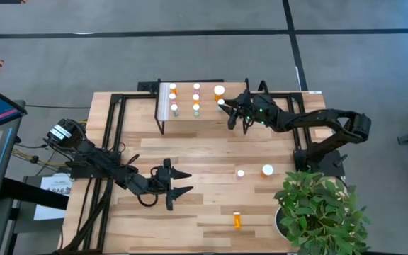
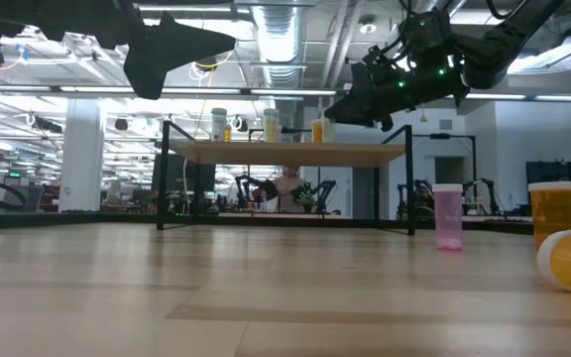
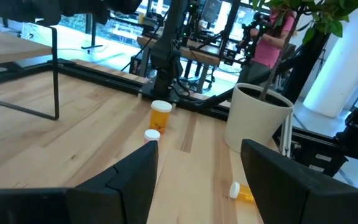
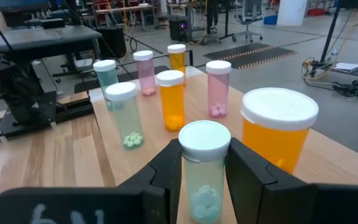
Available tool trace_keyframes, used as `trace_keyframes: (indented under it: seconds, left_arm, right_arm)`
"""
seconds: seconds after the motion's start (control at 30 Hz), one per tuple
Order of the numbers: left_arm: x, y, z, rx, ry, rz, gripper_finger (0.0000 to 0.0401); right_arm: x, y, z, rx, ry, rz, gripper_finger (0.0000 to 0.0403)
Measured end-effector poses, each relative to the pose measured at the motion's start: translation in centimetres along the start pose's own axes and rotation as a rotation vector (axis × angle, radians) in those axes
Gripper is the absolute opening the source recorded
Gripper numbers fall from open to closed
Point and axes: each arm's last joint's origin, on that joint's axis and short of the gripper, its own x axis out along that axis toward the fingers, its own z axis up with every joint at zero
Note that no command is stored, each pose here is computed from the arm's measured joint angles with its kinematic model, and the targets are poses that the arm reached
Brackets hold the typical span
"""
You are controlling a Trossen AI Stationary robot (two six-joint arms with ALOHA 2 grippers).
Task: Pick and place medicine bottles onto shelf by color
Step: Put the blue pill bottle on the shelf
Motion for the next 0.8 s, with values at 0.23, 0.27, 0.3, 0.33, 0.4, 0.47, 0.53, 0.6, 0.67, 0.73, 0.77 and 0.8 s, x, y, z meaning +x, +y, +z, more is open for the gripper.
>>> trace_keyframes:
  seconds: [0.23, 0.27, 0.3, 0.33, 0.4, 0.47, 0.53, 0.6, 0.67, 0.73, 0.77, 0.8]
  left_arm:
    - [0.0, 0.0, 0.0, 0.001, 0.000, -0.001, 0.0218]
    - [0.0, 0.0, 0.0, 0.001, 0.000, -0.001, 0.0218]
    - [0.0, 0.0, 0.0, 0.001, 0.000, -0.001, 0.0218]
    - [0.0, 0.0, 0.0, 0.001, 0.001, -0.004, 0.0218]
    - [0.0, 0.0, 0.0, 0.001, 0.002, -0.005, 0.0218]
    - [0.0, 0.0, 0.0, 0.001, 0.002, -0.006, 0.0218]
    - [0.0, 0.0, 0.0, 0.001, 0.002, -0.006, 0.0218]
    - [0.0, 0.0, 0.0, 0.002, 0.002, -0.006, 0.0218]
    - [0.0, 0.0, 0.0, 0.002, 0.003, -0.007, 0.0218]
    - [0.0, 0.0, 0.0, 0.002, 0.003, -0.007, 0.0218]
    - [0.0, 0.0, 0.0, 0.002, 0.003, -0.007, 0.0218]
    - [0.0, 0.0, 0.0, 0.002, 0.003, -0.007, 0.0218]
  right_arm:
    - [0.7, 0.2, -0.8, 0.017, 0.009, 0.012, 0.0119]
    - [0.9, 0.2, -1.0, 0.019, 0.008, 0.013, 0.0119]
    - [1.1, 0.2, -1.2, 0.021, 0.013, 0.012, 0.0119]
    - [1.3, 0.2, -1.5, 0.021, 0.019, 0.012, 0.0119]
    - [1.6, 0.1, -2.0, 0.025, 0.022, 0.012, 0.0119]
    - [1.7, 0.1, -2.1, 0.028, 0.014, 0.012, 0.0119]
    - [1.7, 0.1, -2.0, 0.026, 0.012, 0.013, 0.0119]
    - [1.5, 0.1, -1.8, 0.025, 0.007, 0.014, 0.0119]
    - [1.3, 0.0, -1.4, 0.026, 0.003, 0.012, 0.0119]
    - [0.9, 0.0, -1.0, 0.026, 0.001, 0.010, 0.0119]
    - [0.8, 0.0, -0.9, 0.022, 0.003, 0.010, 0.0119]
    - [0.6, 0.0, -0.7, 0.021, 0.006, 0.009, 0.0119]
